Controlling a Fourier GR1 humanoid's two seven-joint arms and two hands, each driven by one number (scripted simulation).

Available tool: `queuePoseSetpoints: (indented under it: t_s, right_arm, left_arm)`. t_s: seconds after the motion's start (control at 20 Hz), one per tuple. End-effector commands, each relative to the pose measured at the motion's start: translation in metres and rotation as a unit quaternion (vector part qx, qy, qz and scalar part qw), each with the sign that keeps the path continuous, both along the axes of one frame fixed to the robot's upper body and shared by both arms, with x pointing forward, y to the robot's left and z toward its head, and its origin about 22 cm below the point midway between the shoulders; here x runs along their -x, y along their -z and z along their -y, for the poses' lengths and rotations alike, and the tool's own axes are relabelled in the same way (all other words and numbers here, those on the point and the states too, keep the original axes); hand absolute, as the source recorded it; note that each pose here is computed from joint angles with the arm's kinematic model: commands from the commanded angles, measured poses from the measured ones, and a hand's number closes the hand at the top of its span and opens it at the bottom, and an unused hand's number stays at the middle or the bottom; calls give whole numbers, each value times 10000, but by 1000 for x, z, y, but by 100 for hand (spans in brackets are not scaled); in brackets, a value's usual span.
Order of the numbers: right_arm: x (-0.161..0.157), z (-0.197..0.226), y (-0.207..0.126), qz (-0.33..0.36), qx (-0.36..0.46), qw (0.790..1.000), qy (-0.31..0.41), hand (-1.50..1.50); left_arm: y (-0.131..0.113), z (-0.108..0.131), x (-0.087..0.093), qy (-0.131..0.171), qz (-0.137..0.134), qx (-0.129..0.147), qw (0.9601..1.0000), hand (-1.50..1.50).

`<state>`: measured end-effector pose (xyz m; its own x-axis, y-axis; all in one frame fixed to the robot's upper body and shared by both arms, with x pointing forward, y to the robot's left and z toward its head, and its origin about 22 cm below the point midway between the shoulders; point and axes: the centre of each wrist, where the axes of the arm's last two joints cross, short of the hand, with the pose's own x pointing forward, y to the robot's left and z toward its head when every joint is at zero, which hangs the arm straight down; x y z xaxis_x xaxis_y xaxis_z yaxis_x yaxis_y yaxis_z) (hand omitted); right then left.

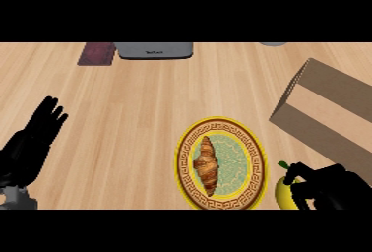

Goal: Pick the lemon from the plate and place it in the cardboard box

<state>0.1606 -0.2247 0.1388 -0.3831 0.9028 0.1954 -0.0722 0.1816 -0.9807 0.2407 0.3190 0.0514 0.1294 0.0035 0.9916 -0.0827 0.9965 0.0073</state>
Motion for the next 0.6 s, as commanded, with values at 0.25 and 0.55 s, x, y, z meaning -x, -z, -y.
queuePoseSetpoints:
  t_s: [0.25,0.55]
  right_arm:
    - [25,25,-69,1141,-681,9863,978,150]
    - [0,47,-93,1308,-752,9757,1586,150]
  left_arm:
    - [-10,-15,8,14,-55,-33,10000,0]
    - [-19,-1,-10,35,-1,-23,10000,0]
